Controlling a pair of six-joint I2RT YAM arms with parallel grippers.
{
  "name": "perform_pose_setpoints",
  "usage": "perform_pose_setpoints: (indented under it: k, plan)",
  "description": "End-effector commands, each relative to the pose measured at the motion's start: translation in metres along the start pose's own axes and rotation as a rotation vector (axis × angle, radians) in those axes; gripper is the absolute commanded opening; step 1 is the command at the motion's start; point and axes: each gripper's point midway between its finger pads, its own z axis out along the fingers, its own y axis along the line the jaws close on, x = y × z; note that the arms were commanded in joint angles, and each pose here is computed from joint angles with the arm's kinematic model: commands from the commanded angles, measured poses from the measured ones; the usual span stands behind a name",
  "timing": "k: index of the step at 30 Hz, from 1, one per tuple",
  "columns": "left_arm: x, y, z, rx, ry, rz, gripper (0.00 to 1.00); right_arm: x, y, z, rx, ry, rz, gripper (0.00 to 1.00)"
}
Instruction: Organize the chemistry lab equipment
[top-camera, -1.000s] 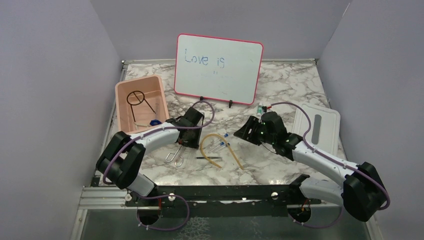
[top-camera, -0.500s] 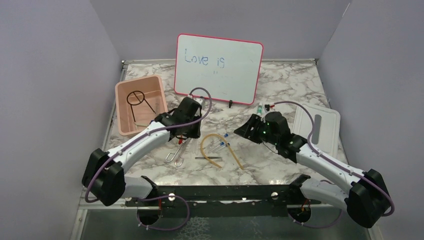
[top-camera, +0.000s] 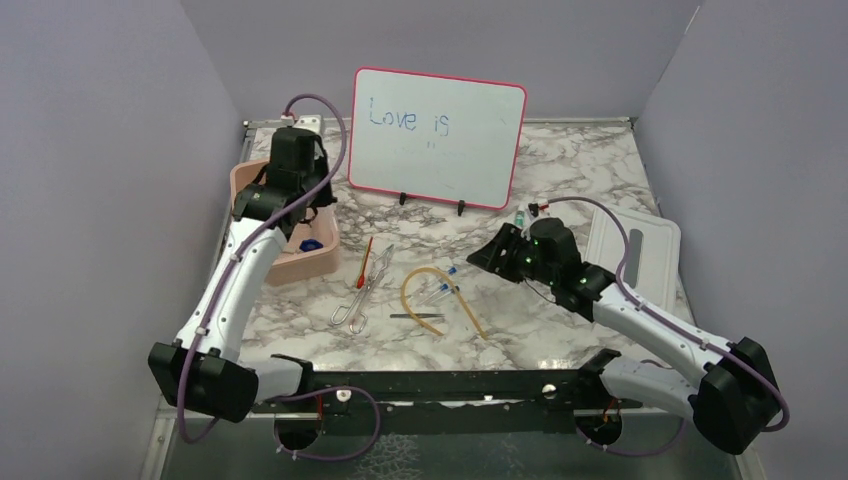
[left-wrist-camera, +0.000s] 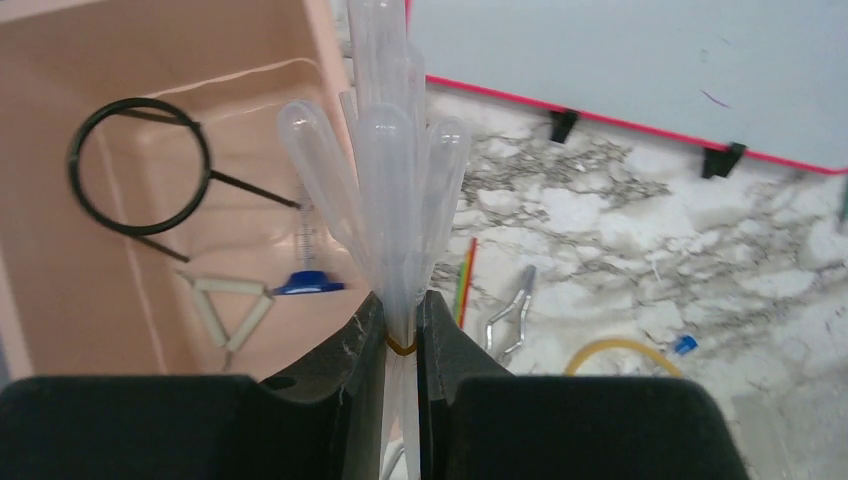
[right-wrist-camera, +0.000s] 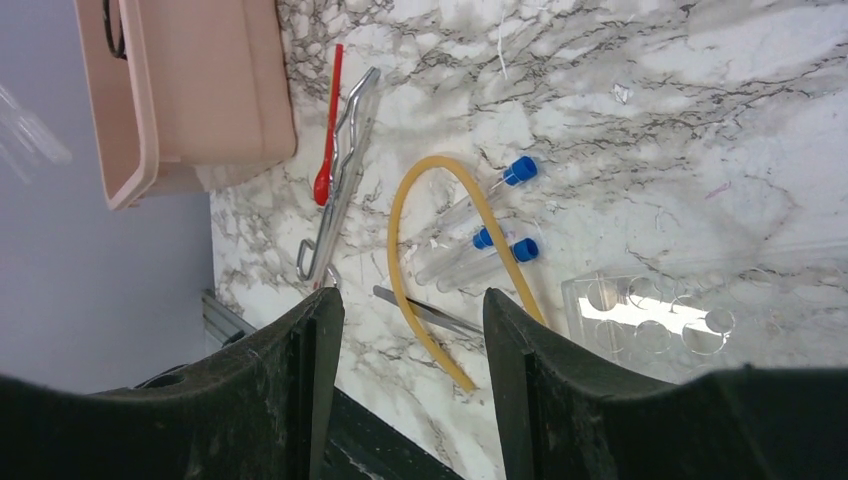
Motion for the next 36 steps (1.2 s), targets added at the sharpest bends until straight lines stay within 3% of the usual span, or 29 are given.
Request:
perform_pose_setpoints:
  k: [1,6,11,18,27,32,36]
  plan:
    - [-0.006,0.046,0.003,-0.093,0.035,-0.029,0.15,-0.007,0.012,-0.003,-0.017,0.001,-0.026,0.58]
    - [0.001,0.093,0.037,-0.234,0.089,-0.129,0.15,-0.004,0.017,0.001,-0.034,0.03,-0.031,0.58]
    - [0.02,0.092,0.07,-0.164,0.151,-0.226,0.15,0.004,0.02,0.006,-0.04,0.104,-0.056,0.58]
    - [0.057,0.081,0.103,-0.111,0.24,-0.289,0.19,0.008,0.017,0.006,-0.054,0.095,-0.057,0.58]
    - [0.081,0.081,0.119,-0.089,0.301,-0.277,0.26,0.011,0.019,0.007,-0.077,0.108,-0.049,0.58]
    - [0.075,0.077,0.116,-0.056,0.285,-0.25,0.39,0.012,0.013,0.011,-0.056,0.113,-0.075,0.58]
    - [0.074,0.078,0.11,-0.061,0.277,-0.227,0.43,0.012,0.004,0.014,-0.005,0.122,-0.096,0.58]
